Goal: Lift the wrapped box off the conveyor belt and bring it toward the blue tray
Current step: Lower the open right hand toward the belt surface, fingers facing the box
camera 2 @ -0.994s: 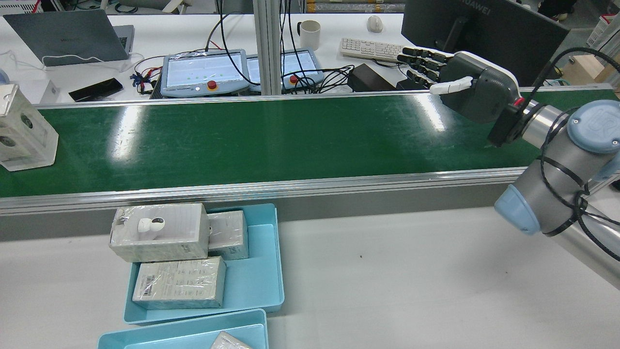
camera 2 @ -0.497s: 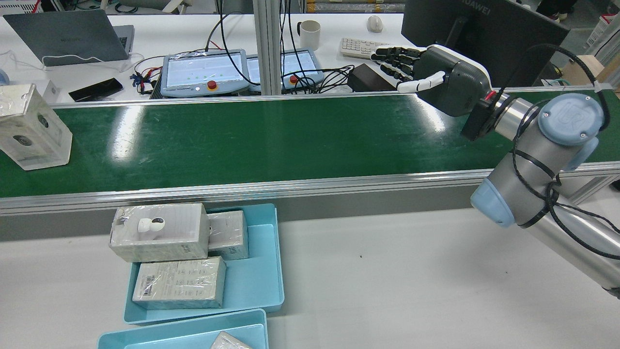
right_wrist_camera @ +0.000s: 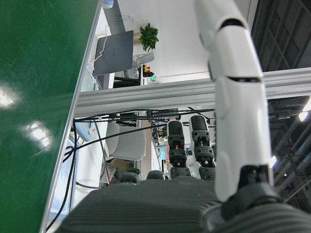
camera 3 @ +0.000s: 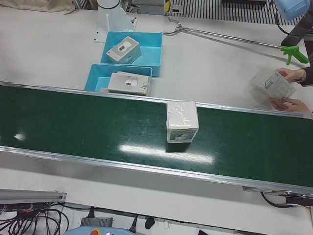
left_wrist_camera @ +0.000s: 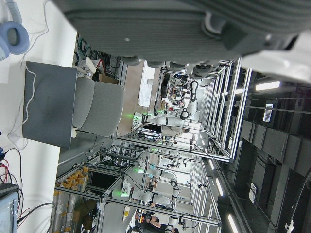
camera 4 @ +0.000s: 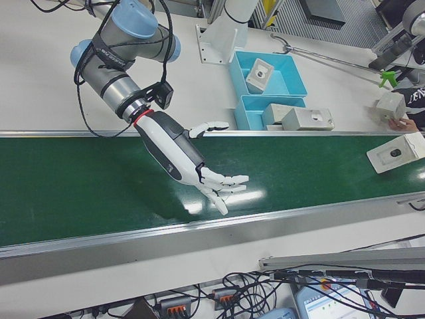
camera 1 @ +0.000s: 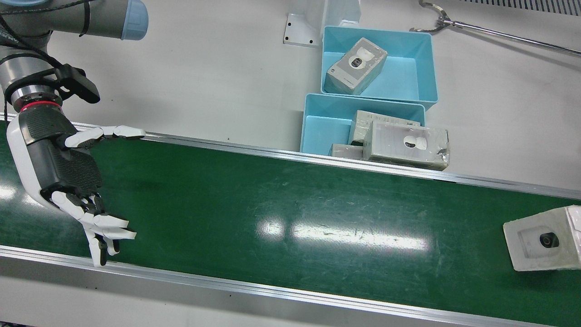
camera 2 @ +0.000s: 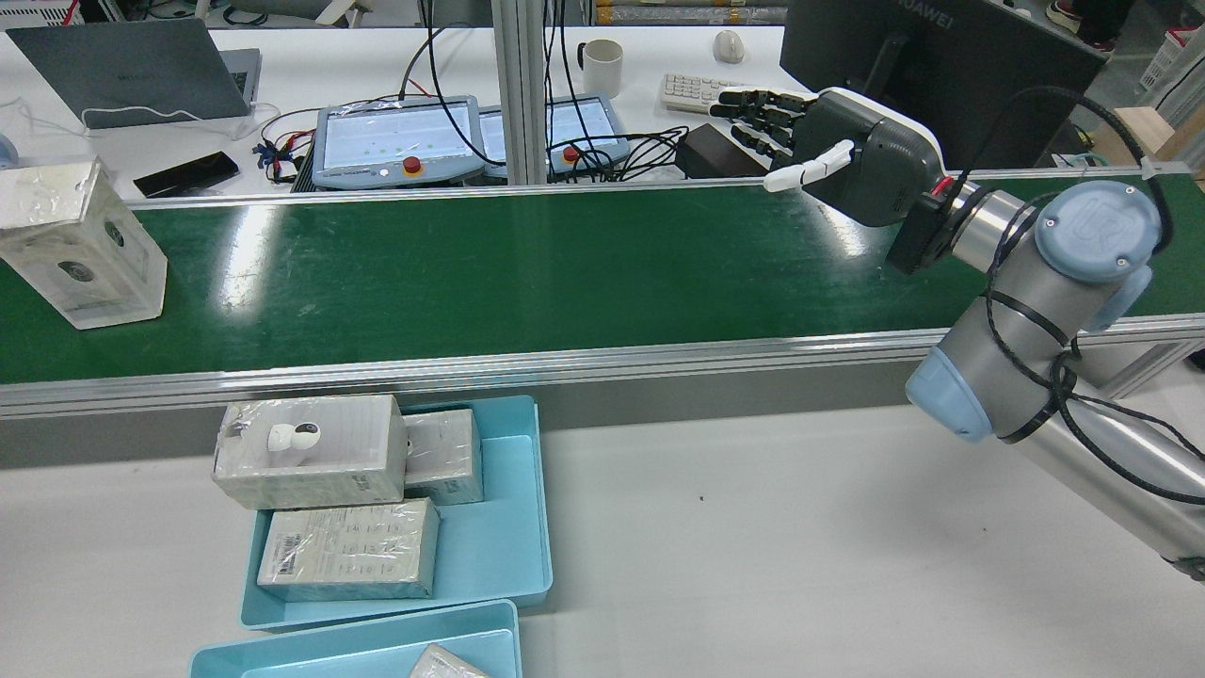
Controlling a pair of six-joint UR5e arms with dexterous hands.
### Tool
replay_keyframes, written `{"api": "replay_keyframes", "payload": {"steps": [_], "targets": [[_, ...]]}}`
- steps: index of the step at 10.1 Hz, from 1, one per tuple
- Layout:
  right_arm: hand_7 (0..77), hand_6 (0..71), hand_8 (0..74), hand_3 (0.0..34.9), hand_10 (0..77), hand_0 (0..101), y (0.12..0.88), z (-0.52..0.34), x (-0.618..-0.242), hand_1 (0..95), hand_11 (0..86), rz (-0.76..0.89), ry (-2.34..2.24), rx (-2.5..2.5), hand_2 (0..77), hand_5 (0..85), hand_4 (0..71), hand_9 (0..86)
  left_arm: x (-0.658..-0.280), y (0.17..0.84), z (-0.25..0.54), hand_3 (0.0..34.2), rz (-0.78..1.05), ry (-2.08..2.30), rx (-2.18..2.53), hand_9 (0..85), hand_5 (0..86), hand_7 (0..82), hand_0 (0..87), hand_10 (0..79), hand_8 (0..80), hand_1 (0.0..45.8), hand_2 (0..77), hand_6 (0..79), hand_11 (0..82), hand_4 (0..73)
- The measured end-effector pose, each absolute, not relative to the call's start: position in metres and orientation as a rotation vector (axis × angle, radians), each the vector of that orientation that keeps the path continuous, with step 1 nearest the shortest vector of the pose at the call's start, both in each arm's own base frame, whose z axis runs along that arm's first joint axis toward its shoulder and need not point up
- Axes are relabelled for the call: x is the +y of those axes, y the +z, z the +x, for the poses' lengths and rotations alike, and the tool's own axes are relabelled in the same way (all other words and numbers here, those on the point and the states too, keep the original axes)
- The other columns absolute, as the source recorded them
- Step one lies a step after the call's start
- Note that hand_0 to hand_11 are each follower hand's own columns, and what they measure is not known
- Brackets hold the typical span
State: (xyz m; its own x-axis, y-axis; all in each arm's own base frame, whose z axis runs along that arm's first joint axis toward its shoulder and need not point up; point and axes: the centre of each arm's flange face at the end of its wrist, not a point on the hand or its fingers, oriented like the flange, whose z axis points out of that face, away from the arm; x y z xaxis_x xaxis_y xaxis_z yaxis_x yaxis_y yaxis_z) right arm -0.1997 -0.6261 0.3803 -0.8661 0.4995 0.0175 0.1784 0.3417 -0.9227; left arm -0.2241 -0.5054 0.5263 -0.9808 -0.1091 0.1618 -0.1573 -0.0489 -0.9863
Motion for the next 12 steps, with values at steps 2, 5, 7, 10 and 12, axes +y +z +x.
{"api": "replay_keyframes", "payload": {"steps": [2, 5, 7, 10, 12], "targets": [[19.1, 7.1, 0.0, 1.6, 1.6, 50, 0.386, -0.199, -0.624, 16.9, 4.4, -0.603, 1.543, -2.304, 14.2, 16.9, 21.3, 2.2, -0.505, 0.526, -0.224, 0.0, 0.300, 2.231, -2.143, 0.5, 1.1, 0.5, 0.0, 0.5, 0.5, 0.0, 1.1, 0.0, 0.0, 0.0], [16.4, 6.0, 0.0, 1.6, 1.6, 48, 0.394, -0.205, -0.625, 12.0, 3.3, -0.603, 1.555, -2.285, 9.3, 16.4, 20.2, 2.2, -0.505, 0.526, -0.224, 0.0, 0.300, 2.231, -2.143, 0.0, 1.1, 0.5, 0.0, 0.5, 0.5, 0.0, 0.5, 0.0, 0.0, 0.0], [16.4, 6.0, 0.0, 1.8, 1.6, 48, 0.388, -0.208, -0.628, 13.1, 3.3, -0.583, 1.538, -2.289, 8.7, 16.4, 20.2, 2.2, -0.505, 0.526, -0.224, 0.0, 0.300, 2.231, -2.143, 0.0, 0.5, 0.5, 0.0, 0.5, 0.5, 0.0, 1.1, 0.0, 0.0, 0.0], [20.2, 7.6, 0.0, 1.6, 0.0, 48, 0.383, -0.209, -0.629, 14.2, 1.6, -0.544, 1.517, -2.288, 10.9, 18.0, 21.8, 2.2, -0.505, 0.526, -0.224, 0.0, 0.300, 2.231, -2.143, 0.0, 0.5, 0.5, 0.0, 0.5, 0.5, 0.0, 1.1, 0.0, 0.5, 0.0], [21.3, 8.2, 0.0, 1.6, 0.0, 49, 0.387, -0.214, -0.628, 15.3, 1.6, -0.547, 1.521, -2.277, 14.2, 18.0, 22.9, 2.2, -0.505, 0.526, -0.224, 0.0, 0.300, 2.231, -2.143, 0.0, 1.1, 0.5, 0.0, 0.0, 0.5, 0.0, 1.1, 0.0, 0.5, 0.0]]}}
